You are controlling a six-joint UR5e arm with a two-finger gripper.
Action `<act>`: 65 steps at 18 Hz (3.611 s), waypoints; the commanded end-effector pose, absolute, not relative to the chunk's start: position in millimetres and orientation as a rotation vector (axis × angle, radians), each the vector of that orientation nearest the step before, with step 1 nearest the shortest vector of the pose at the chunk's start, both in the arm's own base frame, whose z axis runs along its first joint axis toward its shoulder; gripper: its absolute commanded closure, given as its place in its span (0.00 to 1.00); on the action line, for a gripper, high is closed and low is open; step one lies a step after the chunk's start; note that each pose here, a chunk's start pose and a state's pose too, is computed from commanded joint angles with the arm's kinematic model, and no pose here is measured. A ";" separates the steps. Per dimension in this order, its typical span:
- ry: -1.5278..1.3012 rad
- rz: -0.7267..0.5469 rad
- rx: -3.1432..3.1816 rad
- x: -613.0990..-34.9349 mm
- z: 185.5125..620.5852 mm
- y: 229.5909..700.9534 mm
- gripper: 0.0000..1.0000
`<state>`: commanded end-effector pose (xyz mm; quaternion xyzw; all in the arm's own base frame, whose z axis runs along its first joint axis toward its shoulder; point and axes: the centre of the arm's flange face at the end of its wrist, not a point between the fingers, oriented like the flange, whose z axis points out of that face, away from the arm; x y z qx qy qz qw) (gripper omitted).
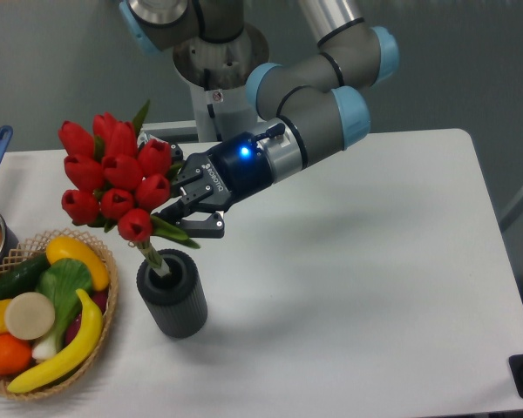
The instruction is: Insert the flowers into the vase
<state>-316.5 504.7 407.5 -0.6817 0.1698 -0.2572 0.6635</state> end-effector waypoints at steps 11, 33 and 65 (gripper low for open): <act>0.350 -0.602 -1.566 -326.6 375.5 509.7 0.70; 0.354 -0.569 -1.647 -325.4 284.0 503.2 0.69; 0.444 -0.375 -1.905 -332.4 288.7 491.9 0.00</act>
